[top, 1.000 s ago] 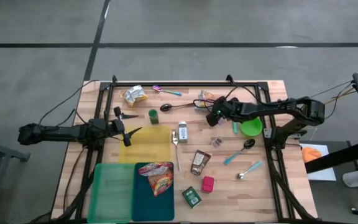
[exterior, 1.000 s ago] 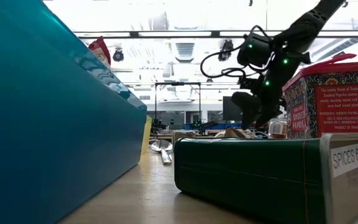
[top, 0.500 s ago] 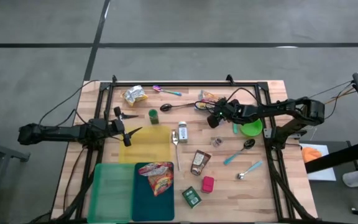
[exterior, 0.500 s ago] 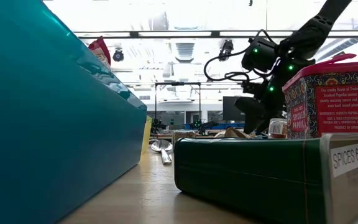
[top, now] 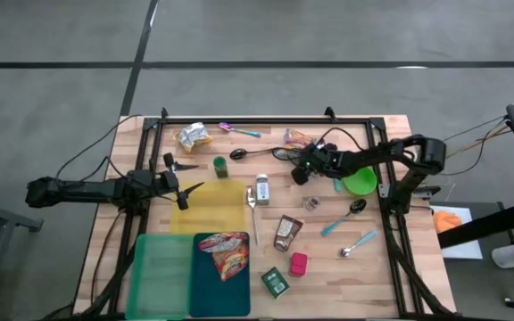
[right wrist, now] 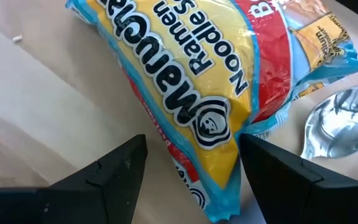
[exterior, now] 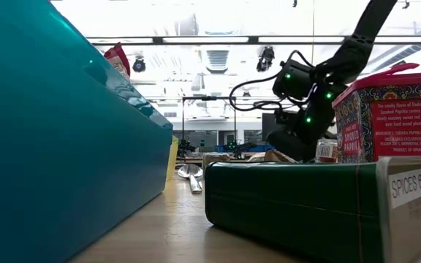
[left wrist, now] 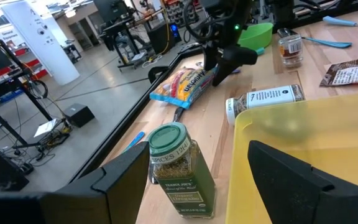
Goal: Pick & Place Food Item
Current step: Put the blue noodle pack into the blue bin
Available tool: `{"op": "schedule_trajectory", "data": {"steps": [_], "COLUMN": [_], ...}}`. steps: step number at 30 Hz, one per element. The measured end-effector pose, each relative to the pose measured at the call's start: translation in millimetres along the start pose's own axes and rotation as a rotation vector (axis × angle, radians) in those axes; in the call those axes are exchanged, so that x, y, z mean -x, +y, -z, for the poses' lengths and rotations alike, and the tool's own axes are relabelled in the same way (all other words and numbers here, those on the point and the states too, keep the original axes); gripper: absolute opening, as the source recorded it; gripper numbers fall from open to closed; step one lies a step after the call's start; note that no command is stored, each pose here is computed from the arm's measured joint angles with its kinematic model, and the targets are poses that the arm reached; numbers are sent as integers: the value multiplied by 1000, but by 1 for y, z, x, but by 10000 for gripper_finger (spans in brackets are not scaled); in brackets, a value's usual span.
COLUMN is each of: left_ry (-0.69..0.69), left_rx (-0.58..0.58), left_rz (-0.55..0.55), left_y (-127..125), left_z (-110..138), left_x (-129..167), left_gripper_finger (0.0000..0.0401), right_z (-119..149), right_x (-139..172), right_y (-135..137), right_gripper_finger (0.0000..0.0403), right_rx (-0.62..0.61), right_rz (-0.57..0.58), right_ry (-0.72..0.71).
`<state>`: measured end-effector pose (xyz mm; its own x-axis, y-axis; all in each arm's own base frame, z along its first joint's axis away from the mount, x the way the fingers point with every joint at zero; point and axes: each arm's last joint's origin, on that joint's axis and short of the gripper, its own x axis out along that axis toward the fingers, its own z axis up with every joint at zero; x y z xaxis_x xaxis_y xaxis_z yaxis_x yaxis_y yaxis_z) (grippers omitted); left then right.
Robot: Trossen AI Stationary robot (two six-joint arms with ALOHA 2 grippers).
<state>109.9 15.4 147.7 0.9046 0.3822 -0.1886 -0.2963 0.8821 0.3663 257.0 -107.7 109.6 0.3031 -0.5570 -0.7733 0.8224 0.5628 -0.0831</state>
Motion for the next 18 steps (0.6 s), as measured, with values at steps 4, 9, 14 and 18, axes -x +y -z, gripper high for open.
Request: {"op": "schedule_trajectory", "data": {"steps": [4,9,14,18], "left_ry": [0,0,0,0], "left_rx": [0,0,0,0], "left_rz": [0,0,0,0], "left_y": [0,0,0,0], "left_z": [0,0,0,0], "left_x": [0,0,0,0], "left_gripper_finger": [275,275,275,275], "right_z": [-2,-1,-1,-1], "right_x": [1,0,-1,0], "right_y": [0,0,0,1], "right_gripper_finger": [257,257,224,172], "right_rx": [-4,-11,-31,-32], "right_rz": [-4,-4,-11,-18], "right_ry": [0,5,13,16]}}
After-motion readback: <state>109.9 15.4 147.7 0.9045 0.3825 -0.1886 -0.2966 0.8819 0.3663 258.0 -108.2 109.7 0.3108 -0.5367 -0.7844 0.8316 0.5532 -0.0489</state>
